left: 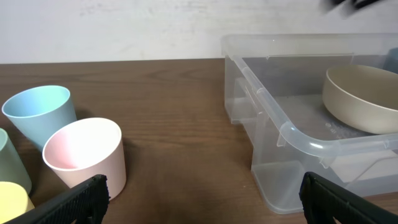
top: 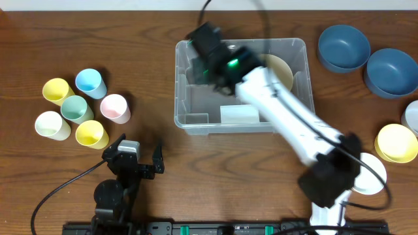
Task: Pack container
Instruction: 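Open the right gripper and release the cream bowl in the bin, then move the right gripper to the teal bowl rim and grasp it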
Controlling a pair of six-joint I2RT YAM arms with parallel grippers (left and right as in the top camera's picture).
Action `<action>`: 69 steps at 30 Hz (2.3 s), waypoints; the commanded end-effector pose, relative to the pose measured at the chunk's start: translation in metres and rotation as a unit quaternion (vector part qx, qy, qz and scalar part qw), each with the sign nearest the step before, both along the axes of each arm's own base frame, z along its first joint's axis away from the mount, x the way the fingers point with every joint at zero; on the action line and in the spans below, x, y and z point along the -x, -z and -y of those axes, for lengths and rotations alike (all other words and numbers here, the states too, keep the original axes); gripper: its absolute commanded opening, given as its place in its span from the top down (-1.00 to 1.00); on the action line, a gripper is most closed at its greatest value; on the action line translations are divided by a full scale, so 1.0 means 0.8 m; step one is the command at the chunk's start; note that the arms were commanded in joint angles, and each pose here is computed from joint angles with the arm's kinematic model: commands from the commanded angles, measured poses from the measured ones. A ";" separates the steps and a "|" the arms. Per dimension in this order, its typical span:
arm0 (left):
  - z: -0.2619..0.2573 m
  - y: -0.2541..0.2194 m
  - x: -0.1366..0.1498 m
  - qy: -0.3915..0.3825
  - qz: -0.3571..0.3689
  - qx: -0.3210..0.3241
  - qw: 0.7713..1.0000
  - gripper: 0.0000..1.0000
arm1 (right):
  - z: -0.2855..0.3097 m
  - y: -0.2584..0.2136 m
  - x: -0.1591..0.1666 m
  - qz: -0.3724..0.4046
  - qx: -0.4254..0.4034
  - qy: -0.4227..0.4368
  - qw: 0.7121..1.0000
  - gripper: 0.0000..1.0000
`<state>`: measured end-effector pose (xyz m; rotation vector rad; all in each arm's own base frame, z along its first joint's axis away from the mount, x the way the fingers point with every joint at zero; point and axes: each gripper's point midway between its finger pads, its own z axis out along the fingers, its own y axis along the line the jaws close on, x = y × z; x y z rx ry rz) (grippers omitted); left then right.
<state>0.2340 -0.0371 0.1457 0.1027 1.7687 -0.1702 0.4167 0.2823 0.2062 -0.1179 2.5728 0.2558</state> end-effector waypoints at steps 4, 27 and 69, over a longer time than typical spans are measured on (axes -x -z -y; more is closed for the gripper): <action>0.001 0.018 0.002 0.005 -0.021 -0.002 1.000 -0.96 | 0.208 -0.063 -0.043 0.033 0.077 0.145 0.986 0.19; 0.001 0.018 0.002 0.005 -0.021 -0.002 1.000 -0.96 | 0.449 0.069 -0.144 -0.019 0.165 0.121 0.979 0.09; 0.001 0.018 0.002 0.005 -0.021 -0.002 1.000 -0.96 | 0.446 0.202 -0.153 -0.097 0.138 0.059 0.984 0.97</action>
